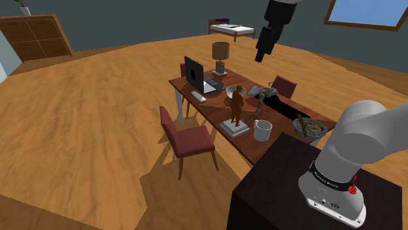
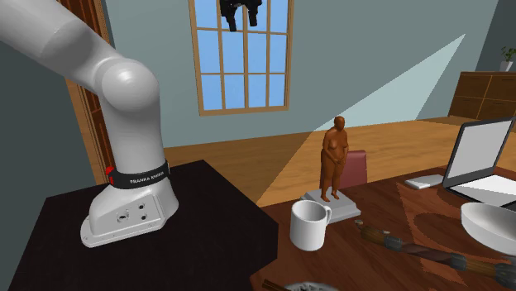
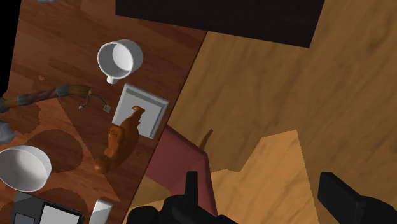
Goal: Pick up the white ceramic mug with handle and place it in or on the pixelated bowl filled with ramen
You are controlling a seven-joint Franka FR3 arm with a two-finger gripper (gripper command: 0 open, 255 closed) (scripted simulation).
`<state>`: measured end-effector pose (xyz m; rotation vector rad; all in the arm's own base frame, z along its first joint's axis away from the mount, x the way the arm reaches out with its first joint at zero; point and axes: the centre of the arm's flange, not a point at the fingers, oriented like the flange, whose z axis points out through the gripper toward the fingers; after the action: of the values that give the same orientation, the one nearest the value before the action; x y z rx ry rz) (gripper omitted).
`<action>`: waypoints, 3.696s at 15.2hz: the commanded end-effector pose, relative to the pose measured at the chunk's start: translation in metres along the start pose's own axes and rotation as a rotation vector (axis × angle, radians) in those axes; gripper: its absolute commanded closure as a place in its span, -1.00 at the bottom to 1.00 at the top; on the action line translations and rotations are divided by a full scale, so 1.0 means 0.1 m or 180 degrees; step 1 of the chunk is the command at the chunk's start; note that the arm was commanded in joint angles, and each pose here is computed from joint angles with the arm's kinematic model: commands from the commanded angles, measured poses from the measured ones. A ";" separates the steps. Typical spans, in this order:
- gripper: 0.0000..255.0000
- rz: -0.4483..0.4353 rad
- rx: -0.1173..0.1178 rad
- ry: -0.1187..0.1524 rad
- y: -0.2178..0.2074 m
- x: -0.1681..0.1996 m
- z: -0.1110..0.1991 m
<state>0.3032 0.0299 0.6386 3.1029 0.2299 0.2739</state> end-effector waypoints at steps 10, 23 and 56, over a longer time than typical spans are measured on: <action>-1.00 -0.0134 0.0021 -0.0054 0.49 -0.20 1.06; -1.00 -0.0328 0.0050 -0.0132 1.20 -0.48 2.60; -1.00 -0.0607 0.0093 -0.0244 2.22 -0.91 5.20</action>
<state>0.3384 -0.2060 0.1175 3.0819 0.5281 0.1477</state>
